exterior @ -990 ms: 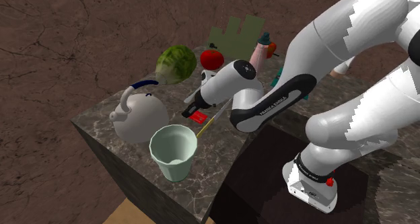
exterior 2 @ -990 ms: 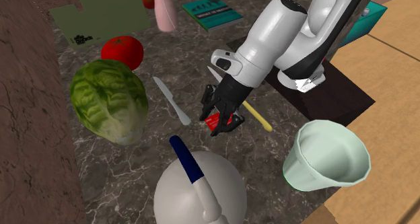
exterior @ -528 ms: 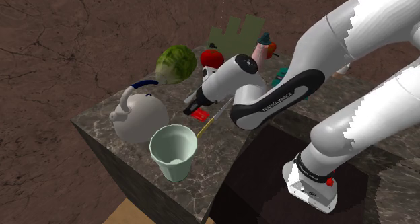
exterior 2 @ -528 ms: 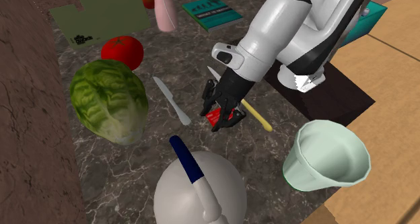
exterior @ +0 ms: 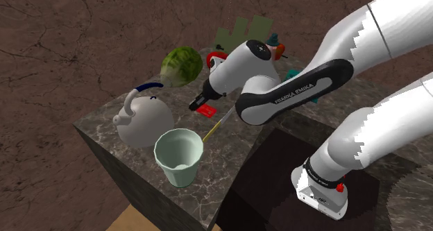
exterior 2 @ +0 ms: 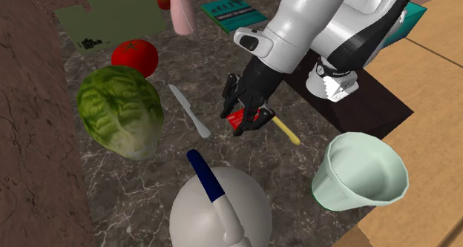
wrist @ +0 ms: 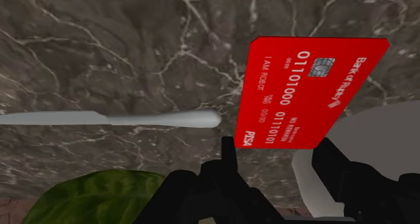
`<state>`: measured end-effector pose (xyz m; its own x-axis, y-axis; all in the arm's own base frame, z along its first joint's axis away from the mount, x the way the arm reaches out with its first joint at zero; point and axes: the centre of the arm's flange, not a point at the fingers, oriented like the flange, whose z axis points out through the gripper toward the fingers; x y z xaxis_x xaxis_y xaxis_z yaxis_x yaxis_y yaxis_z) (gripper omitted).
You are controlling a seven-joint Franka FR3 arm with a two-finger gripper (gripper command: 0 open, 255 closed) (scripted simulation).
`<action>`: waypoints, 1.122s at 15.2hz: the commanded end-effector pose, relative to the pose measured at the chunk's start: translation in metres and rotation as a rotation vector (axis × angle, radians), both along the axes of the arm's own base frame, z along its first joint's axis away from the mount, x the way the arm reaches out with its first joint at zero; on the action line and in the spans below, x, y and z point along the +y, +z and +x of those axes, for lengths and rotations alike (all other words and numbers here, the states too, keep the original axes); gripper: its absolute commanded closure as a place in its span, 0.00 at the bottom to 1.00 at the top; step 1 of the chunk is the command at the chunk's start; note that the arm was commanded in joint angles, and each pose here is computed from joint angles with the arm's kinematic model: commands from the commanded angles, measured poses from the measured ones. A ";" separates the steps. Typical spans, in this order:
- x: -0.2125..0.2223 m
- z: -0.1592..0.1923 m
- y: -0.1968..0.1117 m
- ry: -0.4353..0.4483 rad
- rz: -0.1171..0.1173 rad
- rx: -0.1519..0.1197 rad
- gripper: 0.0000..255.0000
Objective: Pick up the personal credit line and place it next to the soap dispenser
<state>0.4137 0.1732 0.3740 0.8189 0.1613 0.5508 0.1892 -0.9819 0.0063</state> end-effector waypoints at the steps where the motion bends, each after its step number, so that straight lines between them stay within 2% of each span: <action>1: 0.000 -0.001 0.010 0.000 0.000 0.001 1.00; 17: 0.000 -0.001 0.094 0.000 0.000 0.001 1.00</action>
<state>0.4134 0.1723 0.4619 0.8189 0.1613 0.5507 0.1897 -0.9818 0.0056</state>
